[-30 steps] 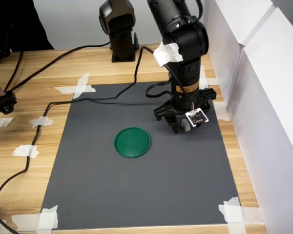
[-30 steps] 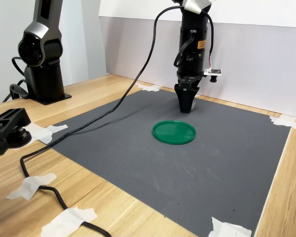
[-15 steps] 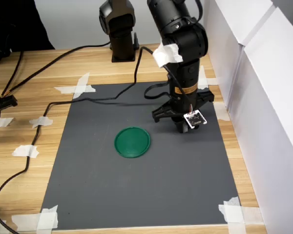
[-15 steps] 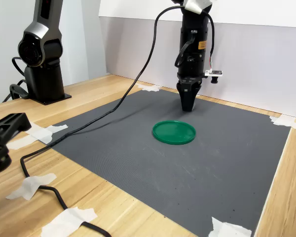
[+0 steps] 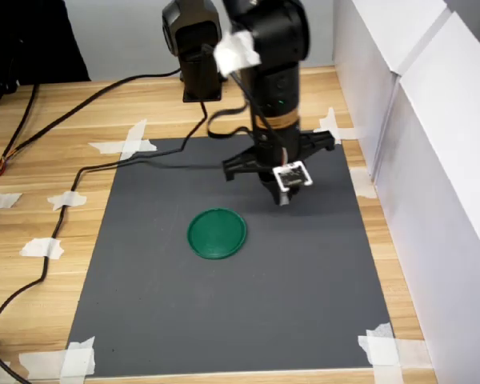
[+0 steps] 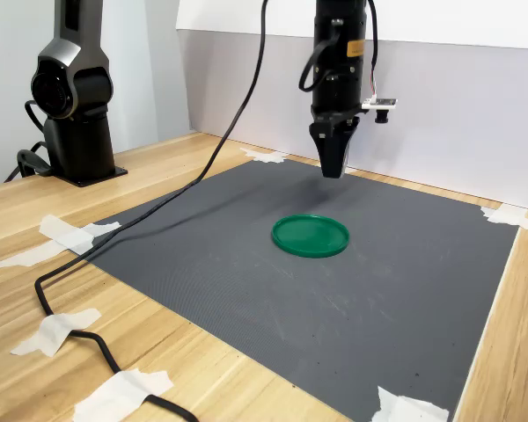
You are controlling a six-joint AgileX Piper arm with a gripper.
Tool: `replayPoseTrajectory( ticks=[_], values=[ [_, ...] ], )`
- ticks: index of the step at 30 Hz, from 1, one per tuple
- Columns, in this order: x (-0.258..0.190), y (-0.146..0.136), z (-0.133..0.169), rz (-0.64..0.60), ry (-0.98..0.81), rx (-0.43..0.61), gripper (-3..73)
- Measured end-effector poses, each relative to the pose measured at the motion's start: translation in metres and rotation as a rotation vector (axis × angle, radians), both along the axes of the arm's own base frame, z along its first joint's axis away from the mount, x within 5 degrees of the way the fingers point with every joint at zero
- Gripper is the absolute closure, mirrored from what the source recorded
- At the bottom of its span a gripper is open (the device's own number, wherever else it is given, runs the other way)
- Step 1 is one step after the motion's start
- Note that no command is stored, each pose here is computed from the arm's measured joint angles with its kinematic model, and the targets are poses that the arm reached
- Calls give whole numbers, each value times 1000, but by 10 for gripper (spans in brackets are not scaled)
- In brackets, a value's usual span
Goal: Grasp a white terminal and put it on the green lid.
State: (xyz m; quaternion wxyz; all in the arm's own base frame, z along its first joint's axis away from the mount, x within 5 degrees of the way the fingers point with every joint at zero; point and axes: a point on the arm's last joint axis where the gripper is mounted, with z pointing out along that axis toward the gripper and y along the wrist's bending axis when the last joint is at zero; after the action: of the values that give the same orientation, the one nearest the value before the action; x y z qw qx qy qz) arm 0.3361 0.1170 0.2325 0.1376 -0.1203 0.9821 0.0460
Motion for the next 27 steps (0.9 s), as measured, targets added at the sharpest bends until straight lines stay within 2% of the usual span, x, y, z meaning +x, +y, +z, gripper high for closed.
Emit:
replayPoseTrajectory(
  ticks=[6, 11, 17, 21, 27],
  values=[
    [8, -58, 3, -53, 25, -62, 600],
    [13, -86, -1, -76, 34, -87, 600],
    [20, -85, -18, -44, 61, -86, 598],
    [24, -84, -26, -20, 54, -81, 563],
    [28, -82, -34, 17, 54, -68, 422]
  ],
)
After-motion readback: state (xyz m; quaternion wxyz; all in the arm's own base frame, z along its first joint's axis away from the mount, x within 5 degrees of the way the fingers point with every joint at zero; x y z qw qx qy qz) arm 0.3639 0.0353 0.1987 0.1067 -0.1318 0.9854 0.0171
